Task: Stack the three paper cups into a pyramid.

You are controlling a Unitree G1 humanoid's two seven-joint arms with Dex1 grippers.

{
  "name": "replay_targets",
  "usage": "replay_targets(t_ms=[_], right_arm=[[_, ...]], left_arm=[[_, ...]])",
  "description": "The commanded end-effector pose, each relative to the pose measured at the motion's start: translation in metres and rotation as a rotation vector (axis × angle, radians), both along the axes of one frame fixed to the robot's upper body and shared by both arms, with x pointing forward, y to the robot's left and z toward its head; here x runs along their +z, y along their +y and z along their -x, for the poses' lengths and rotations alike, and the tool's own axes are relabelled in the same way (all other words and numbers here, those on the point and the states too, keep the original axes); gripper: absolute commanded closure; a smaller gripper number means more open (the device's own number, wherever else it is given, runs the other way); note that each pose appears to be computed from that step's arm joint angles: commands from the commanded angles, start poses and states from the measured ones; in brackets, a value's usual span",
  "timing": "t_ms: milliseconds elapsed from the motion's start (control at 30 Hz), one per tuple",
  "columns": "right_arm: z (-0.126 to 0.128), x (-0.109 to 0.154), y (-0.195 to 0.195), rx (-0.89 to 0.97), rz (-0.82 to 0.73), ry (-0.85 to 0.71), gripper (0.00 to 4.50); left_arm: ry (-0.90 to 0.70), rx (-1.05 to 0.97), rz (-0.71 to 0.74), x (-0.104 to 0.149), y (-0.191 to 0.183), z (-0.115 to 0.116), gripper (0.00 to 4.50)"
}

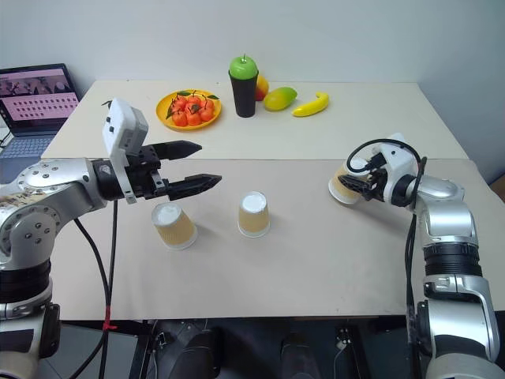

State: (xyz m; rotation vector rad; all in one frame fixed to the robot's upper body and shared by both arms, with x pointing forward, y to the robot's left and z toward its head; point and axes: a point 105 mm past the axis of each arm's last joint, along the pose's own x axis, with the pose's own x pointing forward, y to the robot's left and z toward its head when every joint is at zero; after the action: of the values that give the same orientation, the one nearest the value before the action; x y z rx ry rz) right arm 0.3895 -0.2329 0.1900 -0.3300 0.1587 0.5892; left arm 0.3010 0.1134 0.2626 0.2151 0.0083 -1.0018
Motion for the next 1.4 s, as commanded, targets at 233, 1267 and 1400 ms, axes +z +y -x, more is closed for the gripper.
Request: replay_targets(t_ms=[233, 1267, 1400], right_arm=[[0.033, -0.009, 0.065, 0.229, 0.016, 0.043, 1.66], [0.056, -0.032, 0.116, 0.338, -0.056, 0.126, 0.07], [0.056, -0.023, 0.121, 0.348, -0.075, 0.105, 0.07]], left_arm=[[-0.06, -0.024, 0.013, 0.01, -0.005, -0.001, 0.0], [-0.076, -0.013, 0.02, 0.012, -0.007, -0.004, 0.0], [-0.076, -0.013, 0.02, 0.012, -0.007, -0.004, 0.0]])
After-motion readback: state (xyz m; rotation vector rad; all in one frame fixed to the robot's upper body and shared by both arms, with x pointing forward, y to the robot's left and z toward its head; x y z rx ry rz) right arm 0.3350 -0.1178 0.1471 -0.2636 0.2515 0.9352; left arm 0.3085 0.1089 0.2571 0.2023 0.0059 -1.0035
